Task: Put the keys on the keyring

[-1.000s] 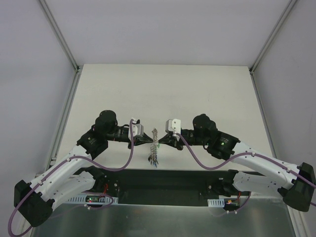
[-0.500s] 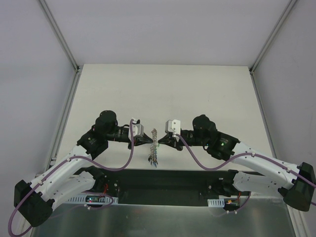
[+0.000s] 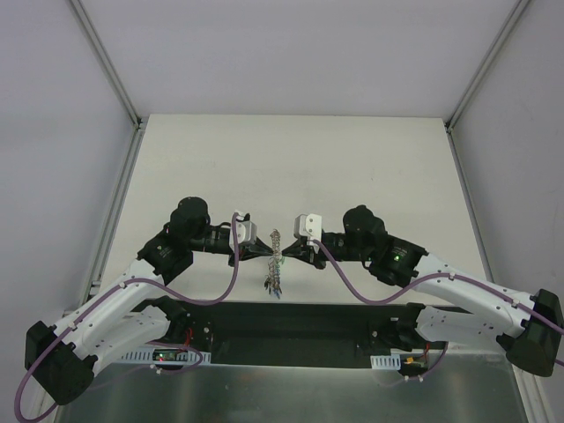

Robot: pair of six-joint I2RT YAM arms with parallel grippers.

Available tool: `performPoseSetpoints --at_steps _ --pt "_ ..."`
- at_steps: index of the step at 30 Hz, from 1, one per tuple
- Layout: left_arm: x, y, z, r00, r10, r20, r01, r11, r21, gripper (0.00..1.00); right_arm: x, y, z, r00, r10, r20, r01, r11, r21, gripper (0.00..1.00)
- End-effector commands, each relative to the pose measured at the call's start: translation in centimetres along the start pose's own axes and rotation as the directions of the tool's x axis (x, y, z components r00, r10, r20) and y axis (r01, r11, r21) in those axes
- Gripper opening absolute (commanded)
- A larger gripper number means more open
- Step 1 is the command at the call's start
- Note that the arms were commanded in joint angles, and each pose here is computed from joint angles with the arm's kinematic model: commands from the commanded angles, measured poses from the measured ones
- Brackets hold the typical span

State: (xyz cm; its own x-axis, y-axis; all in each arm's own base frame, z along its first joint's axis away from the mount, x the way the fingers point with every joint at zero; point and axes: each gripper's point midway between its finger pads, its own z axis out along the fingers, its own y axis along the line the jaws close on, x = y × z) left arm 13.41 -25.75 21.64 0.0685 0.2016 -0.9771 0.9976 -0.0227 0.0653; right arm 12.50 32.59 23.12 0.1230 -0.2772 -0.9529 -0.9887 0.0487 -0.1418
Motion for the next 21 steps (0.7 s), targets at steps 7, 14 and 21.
performPoseSetpoints --at_steps 7,14,21 --pt "-2.2 -0.25 0.13 0.995 0.074 0.069 -0.076 0.997 0.029 0.0 -2.07 -0.37 0.3 0.998 -0.03 0.06 0.03 1.0 0.01 0.01" --pt "-2.21 -0.27 0.13 0.995 0.074 0.07 -0.076 0.997 0.031 0.0 -1.97 -0.54 0.39 0.998 -0.032 0.052 0.03 0.999 0.024 0.01" --pt "-2.11 -0.15 0.13 0.995 0.074 0.067 -0.076 0.997 0.024 0.0 -2.5 -0.47 -0.06 0.997 -0.041 0.071 0.038 0.999 0.034 0.01"
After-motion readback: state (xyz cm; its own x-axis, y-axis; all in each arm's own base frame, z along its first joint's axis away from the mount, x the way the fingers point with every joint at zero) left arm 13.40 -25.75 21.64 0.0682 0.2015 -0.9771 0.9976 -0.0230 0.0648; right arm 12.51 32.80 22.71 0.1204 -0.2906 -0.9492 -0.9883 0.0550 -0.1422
